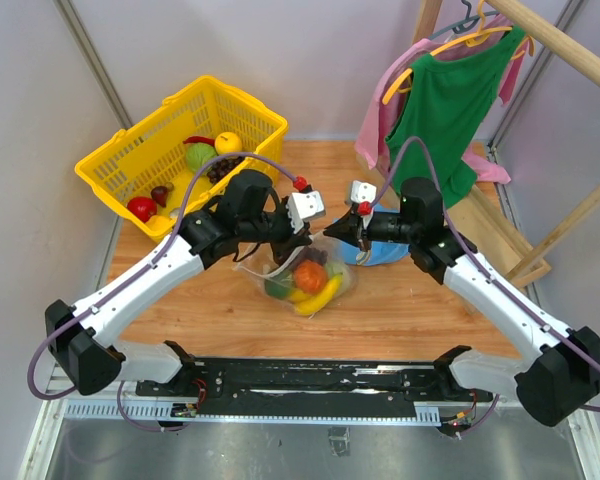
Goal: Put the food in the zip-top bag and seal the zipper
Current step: Zip the zipper food storage bag at the center of the board.
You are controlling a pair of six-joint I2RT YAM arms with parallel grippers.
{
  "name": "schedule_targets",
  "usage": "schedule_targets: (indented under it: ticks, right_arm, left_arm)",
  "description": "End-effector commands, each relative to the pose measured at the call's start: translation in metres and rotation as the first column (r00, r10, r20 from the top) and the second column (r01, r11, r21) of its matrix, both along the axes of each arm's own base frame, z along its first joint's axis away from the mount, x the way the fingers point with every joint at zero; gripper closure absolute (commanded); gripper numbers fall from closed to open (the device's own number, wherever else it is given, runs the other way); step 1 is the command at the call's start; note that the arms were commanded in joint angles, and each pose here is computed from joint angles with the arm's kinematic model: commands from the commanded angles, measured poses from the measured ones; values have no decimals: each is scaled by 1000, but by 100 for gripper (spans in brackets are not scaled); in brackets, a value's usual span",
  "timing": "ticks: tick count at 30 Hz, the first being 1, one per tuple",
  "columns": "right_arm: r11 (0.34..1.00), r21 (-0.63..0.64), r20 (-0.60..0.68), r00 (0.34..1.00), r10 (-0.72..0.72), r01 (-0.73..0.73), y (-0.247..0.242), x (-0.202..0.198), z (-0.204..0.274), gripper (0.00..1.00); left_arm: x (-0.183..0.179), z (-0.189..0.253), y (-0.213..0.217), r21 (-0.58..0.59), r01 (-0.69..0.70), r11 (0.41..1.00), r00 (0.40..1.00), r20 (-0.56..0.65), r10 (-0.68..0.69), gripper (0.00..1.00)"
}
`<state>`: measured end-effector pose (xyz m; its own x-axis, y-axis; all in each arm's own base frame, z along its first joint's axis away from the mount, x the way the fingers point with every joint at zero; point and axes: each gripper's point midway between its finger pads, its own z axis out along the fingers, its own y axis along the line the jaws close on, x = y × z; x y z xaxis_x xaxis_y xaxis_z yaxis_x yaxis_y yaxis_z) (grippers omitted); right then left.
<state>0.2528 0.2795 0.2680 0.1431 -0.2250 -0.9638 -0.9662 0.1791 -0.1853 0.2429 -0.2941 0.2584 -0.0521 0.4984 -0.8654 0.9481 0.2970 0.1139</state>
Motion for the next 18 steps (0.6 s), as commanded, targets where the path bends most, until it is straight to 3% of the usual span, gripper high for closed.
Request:
schedule_targets:
  ticks: [1, 18]
  right_arm:
    - [983, -14, 77, 980, -184, 185, -21, 25, 8, 99]
    - [908, -34, 53, 908, -415, 417, -65, 47, 0, 99]
  left_arm:
    - [-12, -1, 13, 6, -32, 999, 999, -25, 32, 100]
    - [-6, -23, 48, 106, -207, 973, 977, -22, 210, 95]
